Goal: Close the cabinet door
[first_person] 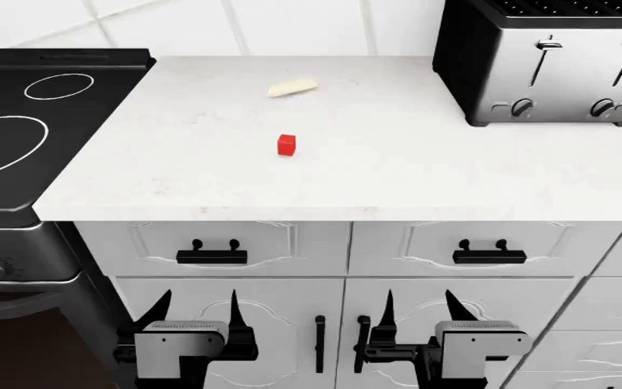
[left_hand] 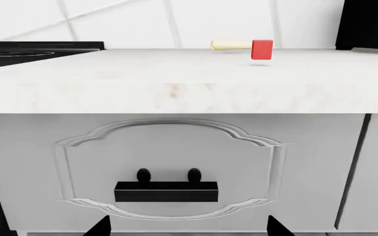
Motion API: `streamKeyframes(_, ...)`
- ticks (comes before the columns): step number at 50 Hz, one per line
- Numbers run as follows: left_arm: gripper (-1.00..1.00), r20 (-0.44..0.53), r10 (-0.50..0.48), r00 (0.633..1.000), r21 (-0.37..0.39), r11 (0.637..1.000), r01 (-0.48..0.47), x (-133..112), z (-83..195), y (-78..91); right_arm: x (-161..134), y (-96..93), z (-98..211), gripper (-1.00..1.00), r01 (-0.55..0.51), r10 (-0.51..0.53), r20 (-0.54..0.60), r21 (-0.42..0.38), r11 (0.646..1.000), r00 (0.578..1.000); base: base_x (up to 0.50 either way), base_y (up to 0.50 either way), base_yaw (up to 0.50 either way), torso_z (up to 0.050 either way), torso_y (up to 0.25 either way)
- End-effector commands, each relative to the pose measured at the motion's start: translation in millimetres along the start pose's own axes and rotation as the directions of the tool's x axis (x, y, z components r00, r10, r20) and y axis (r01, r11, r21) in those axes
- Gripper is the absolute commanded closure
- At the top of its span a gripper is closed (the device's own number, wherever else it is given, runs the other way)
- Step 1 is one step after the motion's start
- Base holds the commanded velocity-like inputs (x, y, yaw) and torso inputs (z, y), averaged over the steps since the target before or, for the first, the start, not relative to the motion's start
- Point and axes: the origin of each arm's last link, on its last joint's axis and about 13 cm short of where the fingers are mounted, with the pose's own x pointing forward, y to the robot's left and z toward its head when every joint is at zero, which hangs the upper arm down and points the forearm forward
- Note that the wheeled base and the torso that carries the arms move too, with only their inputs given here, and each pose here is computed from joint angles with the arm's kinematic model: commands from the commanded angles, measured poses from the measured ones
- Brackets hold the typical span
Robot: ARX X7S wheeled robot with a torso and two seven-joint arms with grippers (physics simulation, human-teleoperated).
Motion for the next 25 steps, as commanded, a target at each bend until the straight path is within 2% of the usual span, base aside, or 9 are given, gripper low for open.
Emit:
streamKeyframes(1, -1.00, 0.017, -0.014, 1.000, -0.011, 1.000, 0.014, -2, 3, 0.7, 0, 0.7, 0, -1.00, -0.010, 0.010, 0.007, 0.036, 0.999, 1.000, 0.00, 0.00, 0.00, 0.000, 0.000)
streamKeyframes(5, -1.00, 0.016, -0.011, 1.000, -0.016, 1.000, 0.012, -2, 2, 0.5, 1, 0.3, 0, -1.00, -0.010, 0.010, 0.018, 0.034, 0.999, 1.000, 0.00, 0.00, 0.00, 0.000, 0.000)
streamKeyframes(8, -1.00, 0.002, -0.016, 1.000, -0.031, 0.999, 0.016, -2, 2, 0.0, 0, 3.2, 0, -1.00, -0.048, 0.049, 0.036, -0.022, 0.999, 0.998, 0.00, 0.00, 0.00, 0.000, 0.000)
streamKeyframes(14, -1.00, 0.056, -0.038, 0.998, -0.036, 0.999, 0.040, -7, 9, -1.0, 1, 5.6, 3, -1.00, -0.062, 0.064, 0.055, -0.052, 0.997, 0.996, 0.00, 0.00, 0.00, 0.000, 0.000)
streamKeyframes(15, -1.00, 0.252, -0.027, 0.967, -0.034, 0.999, 0.037, 0, 48, 1.1, 21, -3.1, 44, -1.00, 0.085, -0.056, 0.158, -0.181, 0.980, 0.986, 0.00, 0.00, 0.00, 0.000, 0.000)
streamKeyframes(16, -1.00, 0.385, -0.021, 0.923, -0.044, 0.998, 0.041, -2, 80, -0.3, 18, -3.8, 68, -1.00, 0.088, -0.055, 0.193, -0.169, 0.982, 0.980, 0.00, 0.00, 0.00, 0.000, 0.000)
streamKeyframes(17, -1.00, 0.463, -0.016, 0.886, -0.057, 0.997, 0.048, -5, 101, -1.3, 13, -2.5, 100, -1.00, 0.114, -0.054, 0.328, -0.167, 0.979, 0.943, 0.00, 0.00, 0.00, 0.000, 0.000)
streamKeyframes(22, -1.00, 0.565, 0.002, 0.825, -0.084, 0.995, 0.056, -9, 136, -3.2, 10, -3.7, 124, -1.00, 0.126, -0.060, 0.397, -0.141, 0.982, 0.916, 0.00, 0.00, 0.00, 0.000, 0.000)
streamKeyframes(25, -1.00, 0.597, -0.002, 0.802, -0.081, 0.995, 0.064, -16, 146, -3.0, 8, -5.1, 132, -1.00, 0.138, -0.067, 0.422, -0.139, 0.981, 0.904, 0.00, 0.00, 0.00, 0.000, 0.000)
